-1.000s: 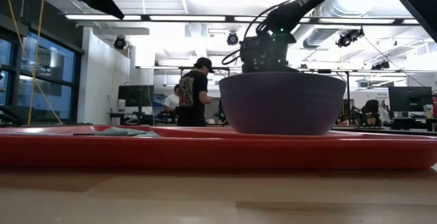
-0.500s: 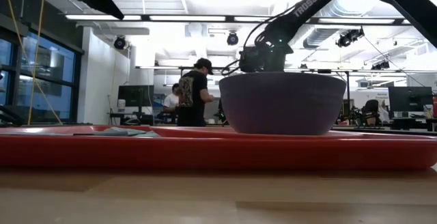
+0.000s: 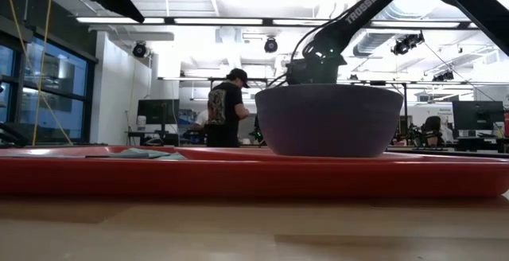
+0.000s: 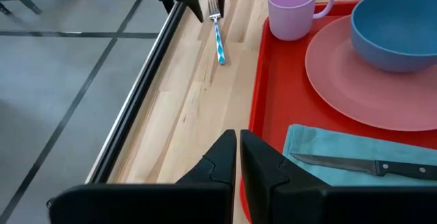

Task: Set up tray
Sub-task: Put the white blue fork on top of the blue napkin to the left of the black knife

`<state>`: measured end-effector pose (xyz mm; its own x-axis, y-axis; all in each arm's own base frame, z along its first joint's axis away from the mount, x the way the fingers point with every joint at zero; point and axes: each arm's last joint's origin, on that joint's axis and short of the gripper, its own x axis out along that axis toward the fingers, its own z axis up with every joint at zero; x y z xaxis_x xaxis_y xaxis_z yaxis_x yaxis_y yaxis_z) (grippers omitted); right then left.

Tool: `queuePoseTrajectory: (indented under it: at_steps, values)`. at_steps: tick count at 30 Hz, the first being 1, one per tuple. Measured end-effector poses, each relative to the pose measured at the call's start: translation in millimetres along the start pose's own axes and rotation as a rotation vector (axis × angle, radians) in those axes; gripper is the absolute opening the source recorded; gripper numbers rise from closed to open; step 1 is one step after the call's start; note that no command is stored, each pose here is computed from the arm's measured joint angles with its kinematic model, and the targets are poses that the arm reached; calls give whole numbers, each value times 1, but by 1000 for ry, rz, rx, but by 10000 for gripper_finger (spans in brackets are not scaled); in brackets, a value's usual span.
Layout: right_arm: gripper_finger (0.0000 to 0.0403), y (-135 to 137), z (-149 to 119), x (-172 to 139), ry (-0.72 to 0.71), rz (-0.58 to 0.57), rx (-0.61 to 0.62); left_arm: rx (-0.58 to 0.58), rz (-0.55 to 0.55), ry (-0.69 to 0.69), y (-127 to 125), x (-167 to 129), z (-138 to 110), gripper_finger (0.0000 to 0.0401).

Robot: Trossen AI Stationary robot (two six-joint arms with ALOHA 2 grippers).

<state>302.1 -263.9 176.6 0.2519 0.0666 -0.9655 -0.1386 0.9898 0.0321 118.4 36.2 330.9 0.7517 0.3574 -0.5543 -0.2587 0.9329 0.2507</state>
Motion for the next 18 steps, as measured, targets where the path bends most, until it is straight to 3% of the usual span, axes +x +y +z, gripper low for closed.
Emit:
queuePoseTrajectory:
  at_steps: [9,18]
  values:
    - [208,3,-3,12,32,81,2,0,0,0,0,0,0,53]
    - [208,3,-2,14,13,84,39,0,20,5,1,0,0,53]
